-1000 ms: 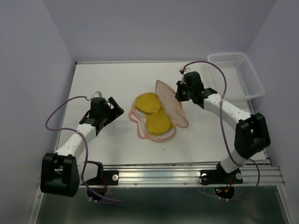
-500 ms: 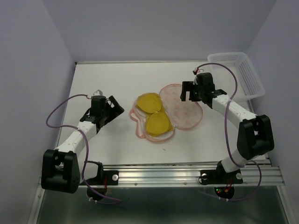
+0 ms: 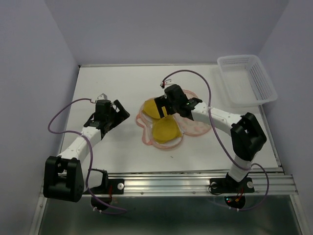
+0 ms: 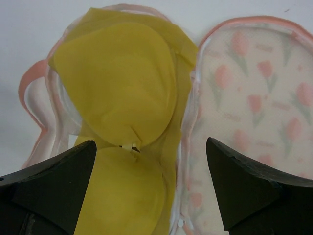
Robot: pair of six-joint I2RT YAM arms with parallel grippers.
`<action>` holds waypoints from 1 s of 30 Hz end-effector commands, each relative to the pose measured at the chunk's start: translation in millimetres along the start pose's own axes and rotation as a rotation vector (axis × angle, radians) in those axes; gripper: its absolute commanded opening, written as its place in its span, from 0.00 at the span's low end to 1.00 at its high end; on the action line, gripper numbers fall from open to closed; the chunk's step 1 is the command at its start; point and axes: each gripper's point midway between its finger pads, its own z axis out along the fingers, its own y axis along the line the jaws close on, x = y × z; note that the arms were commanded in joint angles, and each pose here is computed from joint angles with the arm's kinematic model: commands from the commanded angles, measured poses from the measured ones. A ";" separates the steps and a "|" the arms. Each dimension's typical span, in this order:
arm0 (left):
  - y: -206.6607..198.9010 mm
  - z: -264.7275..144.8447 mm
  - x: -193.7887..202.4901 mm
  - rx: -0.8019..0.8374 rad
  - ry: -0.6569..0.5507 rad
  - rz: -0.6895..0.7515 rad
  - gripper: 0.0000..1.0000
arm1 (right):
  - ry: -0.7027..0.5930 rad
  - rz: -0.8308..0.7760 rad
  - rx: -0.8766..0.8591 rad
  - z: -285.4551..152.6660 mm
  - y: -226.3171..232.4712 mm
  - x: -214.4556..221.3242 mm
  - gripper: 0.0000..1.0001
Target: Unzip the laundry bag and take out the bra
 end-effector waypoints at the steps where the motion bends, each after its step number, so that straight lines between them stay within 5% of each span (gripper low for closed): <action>1: -18.5 -7.5 -26.7 0.052 -0.082 0.007 0.99 | -0.013 0.018 0.041 19.7 12.2 -9.8 1.00; 16: -14.8 -7.8 -33.3 0.029 -0.114 0.026 0.99 | 0.140 0.054 -0.065 46.0 51.7 46.5 1.00; 23: -10.4 -11.0 -37.7 0.011 -0.147 0.026 0.99 | 0.191 0.064 0.015 55.7 40.8 62.6 0.94; 24: -10.7 -11.7 -37.9 0.012 -0.148 0.023 0.99 | 0.193 0.065 0.016 55.9 40.8 63.5 0.90; 25: -11.0 -12.2 -38.7 0.014 -0.153 0.022 0.99 | 0.190 0.074 0.028 56.4 39.3 62.5 0.71; 27: -10.3 -12.4 -38.3 0.012 -0.153 0.022 0.99 | 0.187 0.076 0.033 56.5 38.7 61.6 0.50; 28: -10.8 -12.9 -39.2 0.013 -0.156 0.022 0.99 | 0.182 0.078 0.043 55.8 37.0 60.3 0.28; 30: -11.8 -12.8 -39.5 0.016 -0.155 0.021 0.99 | 0.158 0.076 0.036 50.5 37.1 50.0 0.17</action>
